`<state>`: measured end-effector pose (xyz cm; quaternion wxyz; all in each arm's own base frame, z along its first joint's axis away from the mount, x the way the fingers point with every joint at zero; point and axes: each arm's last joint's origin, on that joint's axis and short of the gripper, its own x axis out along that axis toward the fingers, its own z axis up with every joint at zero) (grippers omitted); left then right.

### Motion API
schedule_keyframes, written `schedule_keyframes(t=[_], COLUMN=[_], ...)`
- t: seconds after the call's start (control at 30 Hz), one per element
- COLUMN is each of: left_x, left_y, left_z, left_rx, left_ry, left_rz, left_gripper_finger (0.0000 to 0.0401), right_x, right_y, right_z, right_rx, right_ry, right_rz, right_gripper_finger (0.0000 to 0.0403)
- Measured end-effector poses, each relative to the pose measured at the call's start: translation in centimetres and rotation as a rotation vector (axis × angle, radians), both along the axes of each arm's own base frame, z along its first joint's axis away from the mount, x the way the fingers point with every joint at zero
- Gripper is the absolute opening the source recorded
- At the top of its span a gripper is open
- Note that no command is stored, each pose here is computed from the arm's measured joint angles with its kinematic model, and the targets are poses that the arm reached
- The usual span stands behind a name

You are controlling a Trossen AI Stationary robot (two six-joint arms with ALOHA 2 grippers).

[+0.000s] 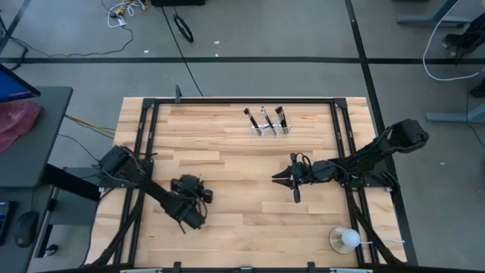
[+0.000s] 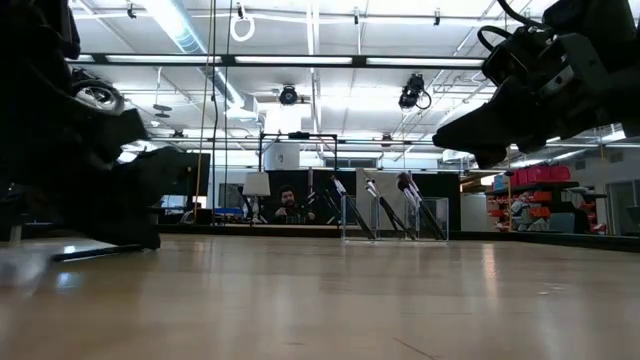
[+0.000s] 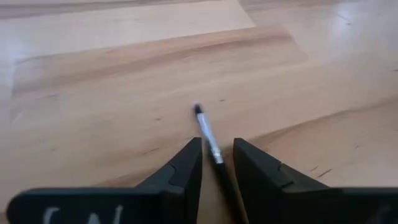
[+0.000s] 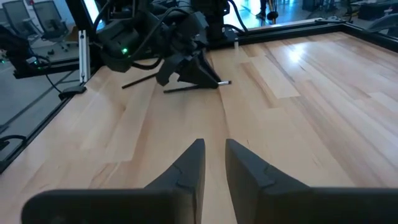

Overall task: Put items in baskets/containers
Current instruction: Put the black eyeshadow brush into the transparent organizer

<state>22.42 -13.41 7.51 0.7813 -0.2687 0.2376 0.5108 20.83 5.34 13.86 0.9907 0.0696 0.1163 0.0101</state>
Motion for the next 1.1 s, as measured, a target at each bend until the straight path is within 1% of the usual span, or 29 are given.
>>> schedule_keyframes(t=[0.23, 0.47, 0.57, 0.67, 0.83, 0.97, 1.1], left_x=[-0.1, -1.0, -1.4, -1.4, -1.5, -1.6, -1.7], left_y=[-0.4, -1.7, -2.2, -2.3, -2.2, -2.1, -2.1], left_z=[0.0, -0.1, -0.1, -0.1, -0.1, -0.1, -0.6], left_rx=[0.016, -0.016, -0.029, -0.029, -0.014, 0.0, 0.042], left_ry=[0.023, -0.014, -0.017, -0.016, 0.038, 0.071, 0.104], left_rz=[-0.049, -0.062, -0.076, -0.088, -0.11, -0.126, -0.156], left_gripper_finger=[0.0121, 0.0175, 0.0184, 0.0175, 0.0134, 0.0109, 0.0088], right_x=[0.0, 0.0, 0.0, 0.0, 0.0, 0.0, 0.0], right_y=[0.0, 0.0, 0.0, 0.0, 0.0, 0.0, 0.0], right_z=[0.0, 0.0, 0.0, 0.0, 0.0, 0.0, 0.0], right_rx=[0.006, 0.019, 0.024, 0.024, 0.025, 0.025, 0.025], right_ry=[0.001, 0.001, 0.002, 0.002, 0.002, 0.002, 0.002], right_rz=[0.0, -0.003, -0.005, -0.005, -0.005, -0.005, -0.005], right_gripper_finger=[0.0063, 0.0063, 0.0063, 0.0063, 0.0063, 0.0063, 0.0063])
